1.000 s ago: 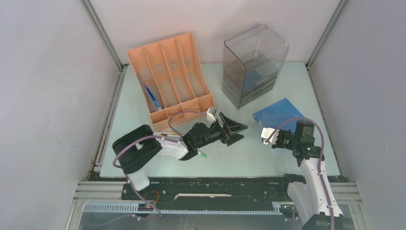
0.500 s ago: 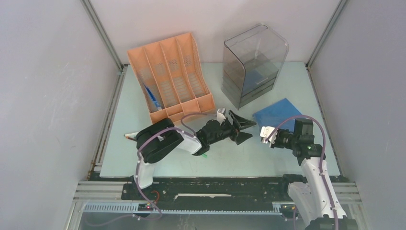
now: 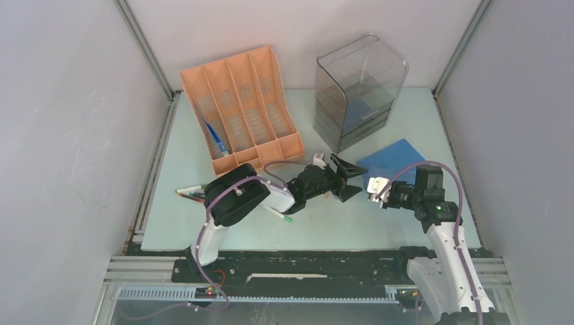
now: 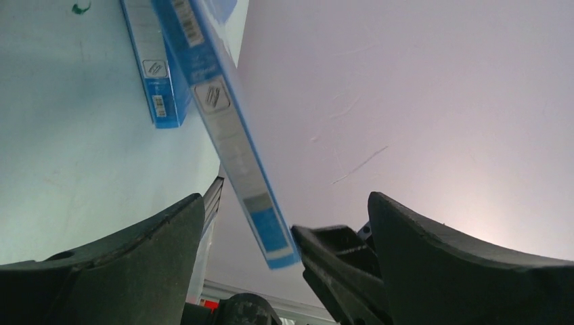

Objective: Organize the desk
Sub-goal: Pick up the folder from the center of the board.

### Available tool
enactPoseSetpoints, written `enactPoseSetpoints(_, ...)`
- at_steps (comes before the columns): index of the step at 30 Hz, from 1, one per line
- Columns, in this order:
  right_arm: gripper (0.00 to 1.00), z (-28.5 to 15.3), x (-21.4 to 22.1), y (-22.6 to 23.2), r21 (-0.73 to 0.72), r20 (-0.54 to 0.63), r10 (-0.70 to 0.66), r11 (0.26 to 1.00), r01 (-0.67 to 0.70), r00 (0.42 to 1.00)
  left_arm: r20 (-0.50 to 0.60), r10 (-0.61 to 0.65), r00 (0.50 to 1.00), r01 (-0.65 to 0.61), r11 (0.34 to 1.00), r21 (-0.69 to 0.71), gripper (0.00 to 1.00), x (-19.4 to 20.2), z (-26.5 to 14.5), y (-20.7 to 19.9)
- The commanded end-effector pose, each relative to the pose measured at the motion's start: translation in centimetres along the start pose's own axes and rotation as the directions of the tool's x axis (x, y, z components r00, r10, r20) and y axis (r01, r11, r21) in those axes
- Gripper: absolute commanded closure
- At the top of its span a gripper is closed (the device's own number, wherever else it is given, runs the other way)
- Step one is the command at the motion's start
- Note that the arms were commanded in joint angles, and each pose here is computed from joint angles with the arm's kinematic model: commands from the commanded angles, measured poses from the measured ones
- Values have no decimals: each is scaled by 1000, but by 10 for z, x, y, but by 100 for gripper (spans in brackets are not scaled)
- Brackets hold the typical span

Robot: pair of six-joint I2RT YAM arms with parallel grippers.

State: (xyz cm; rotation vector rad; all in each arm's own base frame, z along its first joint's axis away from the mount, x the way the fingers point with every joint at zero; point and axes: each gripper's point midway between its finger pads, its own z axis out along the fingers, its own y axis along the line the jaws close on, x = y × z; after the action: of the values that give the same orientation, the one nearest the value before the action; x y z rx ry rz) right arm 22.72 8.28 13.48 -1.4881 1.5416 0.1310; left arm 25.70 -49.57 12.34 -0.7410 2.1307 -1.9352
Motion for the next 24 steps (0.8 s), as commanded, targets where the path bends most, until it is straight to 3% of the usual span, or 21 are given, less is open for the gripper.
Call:
enactPoseSetpoints(1,100,-7,-23,-2,-11,67,0,1000,1,998,25,-35,999,36,999,-17,6,-8,15,2)
enactPoseSetpoints(3,100,-8,-25,1,-26,78,3,1000,-1,997,25,-47,999,48,999,-20,7,-8,19,4)
enactPoseSetpoints(10,100,-12,-38,17,-95,133,-12,995,25,991,23,-48,999,48,999,-8,25,-9,24,0)
enactPoseSetpoints(16,100,-16,-54,37,-170,198,-35,983,70,979,16,-24,1000,23,999,23,58,-5,18,-11)
enactPoseSetpoints(21,100,-24,-63,41,-186,211,-20,981,60,977,-3,16,1000,-15,997,79,76,1,8,-25)
enactPoseSetpoints(24,100,-32,-70,45,-202,217,2,978,43,976,-9,53,999,-51,989,136,96,5,-3,-39)
